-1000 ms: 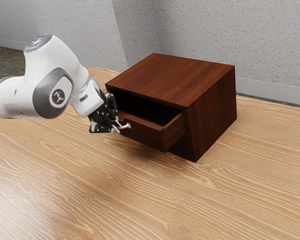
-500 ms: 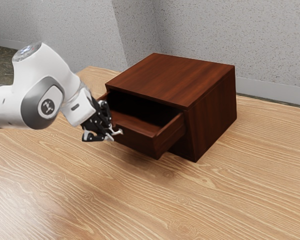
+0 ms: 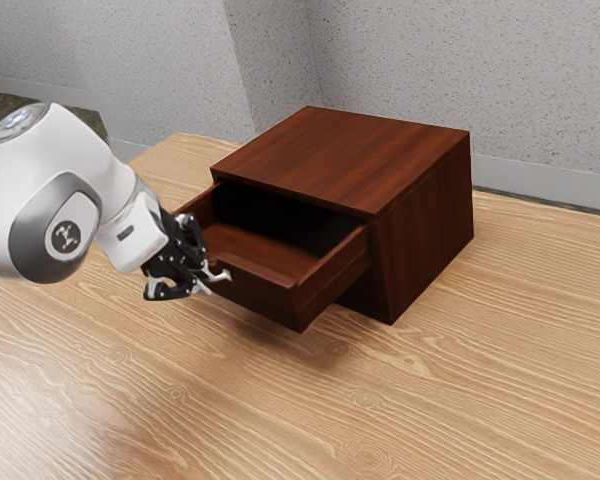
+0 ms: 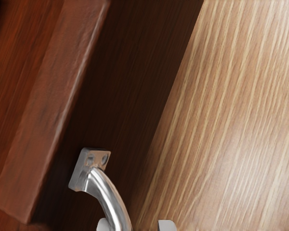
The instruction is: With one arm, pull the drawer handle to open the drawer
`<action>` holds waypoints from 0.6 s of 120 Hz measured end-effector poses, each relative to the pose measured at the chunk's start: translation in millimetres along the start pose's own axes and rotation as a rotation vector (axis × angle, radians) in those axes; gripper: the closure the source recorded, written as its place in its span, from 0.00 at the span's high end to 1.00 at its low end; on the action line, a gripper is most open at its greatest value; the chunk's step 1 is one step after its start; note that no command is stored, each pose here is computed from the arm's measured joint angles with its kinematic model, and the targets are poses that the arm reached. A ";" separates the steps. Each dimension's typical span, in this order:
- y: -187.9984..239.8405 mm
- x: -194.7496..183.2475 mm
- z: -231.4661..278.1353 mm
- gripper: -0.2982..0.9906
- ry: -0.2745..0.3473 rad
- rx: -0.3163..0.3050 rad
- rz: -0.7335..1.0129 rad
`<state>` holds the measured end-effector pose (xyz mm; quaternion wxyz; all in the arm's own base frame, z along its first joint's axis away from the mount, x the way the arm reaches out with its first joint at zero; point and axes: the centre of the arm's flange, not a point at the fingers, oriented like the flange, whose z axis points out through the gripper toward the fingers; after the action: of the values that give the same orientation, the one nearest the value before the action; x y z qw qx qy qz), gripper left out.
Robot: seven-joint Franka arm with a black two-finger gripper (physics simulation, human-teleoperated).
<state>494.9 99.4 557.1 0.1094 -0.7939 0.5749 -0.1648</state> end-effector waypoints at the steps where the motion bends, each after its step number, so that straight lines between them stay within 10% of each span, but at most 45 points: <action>1: 0.5 -0.1 -0.2 0.23 0.000 0.000 0.000; 72: 18.4 -2.1 -13.4 0.20 0.005 0.022 -0.004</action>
<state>472.9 95.8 562.5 0.1161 -0.7935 0.5717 -0.1734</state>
